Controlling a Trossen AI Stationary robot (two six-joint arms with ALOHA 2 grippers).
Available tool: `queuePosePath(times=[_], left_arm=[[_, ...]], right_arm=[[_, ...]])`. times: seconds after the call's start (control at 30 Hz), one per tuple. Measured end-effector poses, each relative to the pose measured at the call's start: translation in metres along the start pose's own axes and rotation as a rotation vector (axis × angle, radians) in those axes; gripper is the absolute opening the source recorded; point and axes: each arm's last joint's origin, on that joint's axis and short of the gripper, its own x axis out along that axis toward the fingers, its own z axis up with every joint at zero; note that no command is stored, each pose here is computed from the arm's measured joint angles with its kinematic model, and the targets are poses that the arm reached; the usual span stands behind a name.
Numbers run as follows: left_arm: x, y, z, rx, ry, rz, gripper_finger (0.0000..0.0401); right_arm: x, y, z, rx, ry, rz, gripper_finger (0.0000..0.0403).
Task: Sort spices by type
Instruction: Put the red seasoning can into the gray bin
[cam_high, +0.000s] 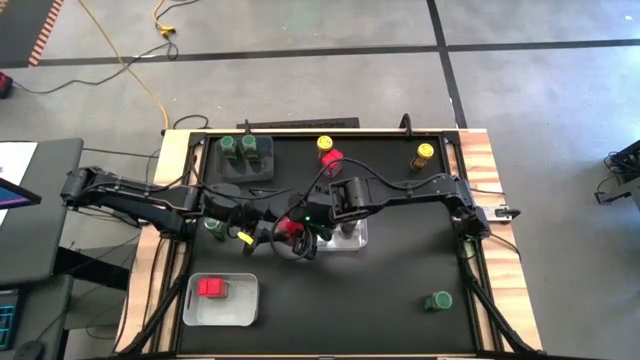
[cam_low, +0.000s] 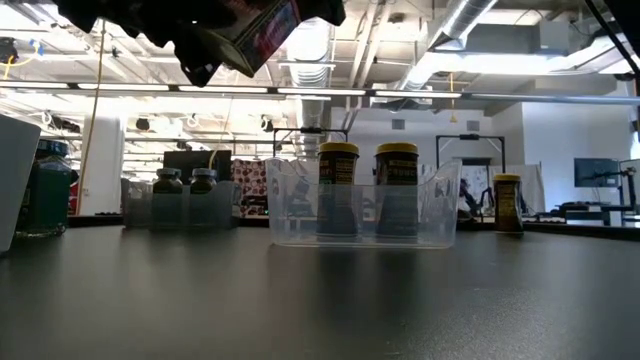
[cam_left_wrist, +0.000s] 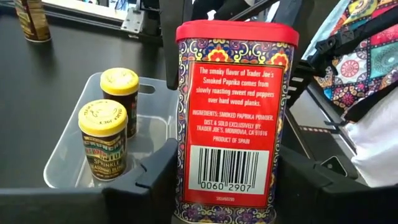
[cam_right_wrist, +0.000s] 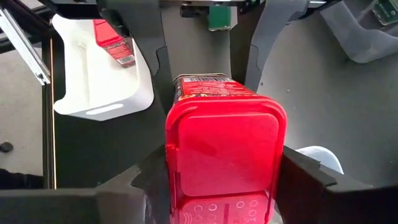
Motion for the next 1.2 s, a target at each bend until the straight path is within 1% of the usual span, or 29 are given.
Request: queuePosePath(times=[0.07,0.2,0.3,0.43,0.53,0.6,0.63,0.77,0.83,0.93,1.07,1.13,1.2], left_arm=[[0.000,0.000,0.000,0.009,-0.005,0.003,0.0199],[0.000,0.000,0.001,0.044,-0.016,0.010,0.0197],[0.000,0.000,0.002,0.055,-0.030,0.011,0.0193],[0.000,0.001,0.004,0.058,-0.044,0.032,0.0196],[0.000,0.001,0.005,0.056,-0.058,0.044,0.0197],[0.000,0.000,0.007,0.057,-0.080,0.038,0.0195],[-0.001,0.000,0.008,0.058,-0.093,0.033,0.0193],[-0.001,-0.001,0.014,0.045,-0.157,0.042,0.0195],[-0.002,-0.001,0.018,0.040,-0.204,0.057,0.0197],[-0.003,-0.001,0.023,0.043,-0.262,0.077,0.0197],[-0.005,-0.003,0.030,0.011,-0.338,0.073,0.0194],[-0.006,-0.003,0.033,-0.003,-0.370,0.064,0.0195],[-0.007,-0.004,0.035,-0.013,-0.400,0.062,0.0196]], right_arm=[[0.000,0.000,0.000,0.009,-0.003,-0.005,0.0262],[-0.001,-0.004,0.001,0.019,-0.002,-0.015,0.0319],[-0.006,-0.008,0.000,0.023,0.015,-0.026,0.0346],[-0.022,-0.014,-0.003,0.032,0.054,-0.045,0.0363],[-0.045,-0.018,-0.009,0.051,0.097,-0.065,0.0365],[-0.063,-0.017,-0.017,0.055,0.125,-0.104,0.0366],[-0.071,-0.014,-0.022,0.046,0.132,-0.142,0.0367],[-0.103,0.006,-0.053,-0.021,0.122,-0.374,0.0367],[-0.118,0.016,-0.071,-0.040,0.088,-0.445,0.0367],[-0.132,0.027,-0.101,-0.036,0.045,-0.466,0.0367],[-0.135,0.025,-0.148,0.052,0.039,-0.482,0.0363],[-0.133,0.020,-0.170,0.121,0.005,-0.465,0.0360],[-0.129,0.014,-0.189,0.169,-0.051,-0.414,0.0359]])
